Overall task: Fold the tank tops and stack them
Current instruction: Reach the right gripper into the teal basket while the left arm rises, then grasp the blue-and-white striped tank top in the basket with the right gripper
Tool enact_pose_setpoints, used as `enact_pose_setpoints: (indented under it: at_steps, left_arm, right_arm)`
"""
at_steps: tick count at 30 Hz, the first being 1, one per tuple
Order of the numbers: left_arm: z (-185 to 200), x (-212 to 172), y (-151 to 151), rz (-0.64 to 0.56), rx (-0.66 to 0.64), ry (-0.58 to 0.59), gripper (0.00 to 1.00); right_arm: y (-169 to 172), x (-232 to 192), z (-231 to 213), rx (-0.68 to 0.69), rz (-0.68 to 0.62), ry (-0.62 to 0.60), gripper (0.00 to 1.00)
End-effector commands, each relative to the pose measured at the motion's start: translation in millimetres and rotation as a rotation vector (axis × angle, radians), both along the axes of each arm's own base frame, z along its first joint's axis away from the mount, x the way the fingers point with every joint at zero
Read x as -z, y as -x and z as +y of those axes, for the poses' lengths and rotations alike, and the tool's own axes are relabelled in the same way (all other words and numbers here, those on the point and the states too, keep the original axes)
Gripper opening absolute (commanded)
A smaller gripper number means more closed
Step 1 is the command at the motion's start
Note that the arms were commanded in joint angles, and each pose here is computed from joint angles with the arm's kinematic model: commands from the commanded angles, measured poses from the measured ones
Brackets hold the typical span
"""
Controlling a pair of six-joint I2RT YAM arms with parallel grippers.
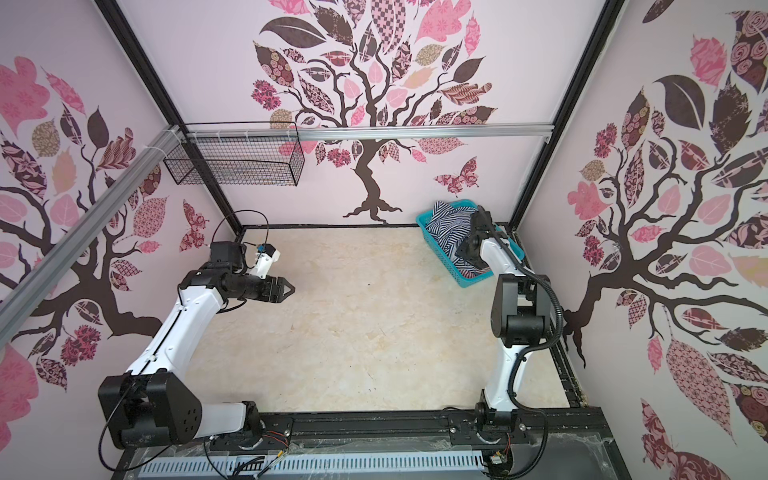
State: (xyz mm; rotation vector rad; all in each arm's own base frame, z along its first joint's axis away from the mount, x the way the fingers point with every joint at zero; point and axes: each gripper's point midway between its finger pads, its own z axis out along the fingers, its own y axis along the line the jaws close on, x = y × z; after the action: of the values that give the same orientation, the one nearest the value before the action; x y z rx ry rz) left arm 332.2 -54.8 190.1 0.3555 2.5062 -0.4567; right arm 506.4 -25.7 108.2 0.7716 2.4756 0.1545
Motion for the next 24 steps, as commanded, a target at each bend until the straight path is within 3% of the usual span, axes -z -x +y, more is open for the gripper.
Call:
enact_pose_setpoints:
  at_steps: [1,10,14,19,21,24]
  left_arm:
    - [-4.4,-1.3,2.1,0.014,0.015,0.018,0.73]
    - [-6.0,-2.0,-1.8,0.021,-0.007,0.041,0.73]
    - [-6.9,-0.9,-2.2,0.025,-0.015,0.046,0.73]
    - [-7.2,1.0,0.2,0.030,-0.020,0.042,0.73]
    - [-6.2,4.0,0.5,0.035,-0.025,0.038,0.74]
    - [-7.2,6.5,0.5,0.036,-0.029,0.042,0.74]
  right_arm:
    - [-7.5,1.6,4.8,-0.004,-0.010,-0.070,0.59]
    - [-18.7,28.3,-8.2,0.020,0.032,-0.072,0.64]
    - [-28.6,30.4,-9.9,0.021,0.024,-0.072,0.60]
    - [-33.5,11.5,-9.6,0.013,-0.006,-0.068,0.25]
    - [-31.3,-5.3,-10.7,0.015,-0.036,-0.060,0.16]
    - [-25.5,-22.0,-12.7,0.016,-0.061,-0.045,0.15]
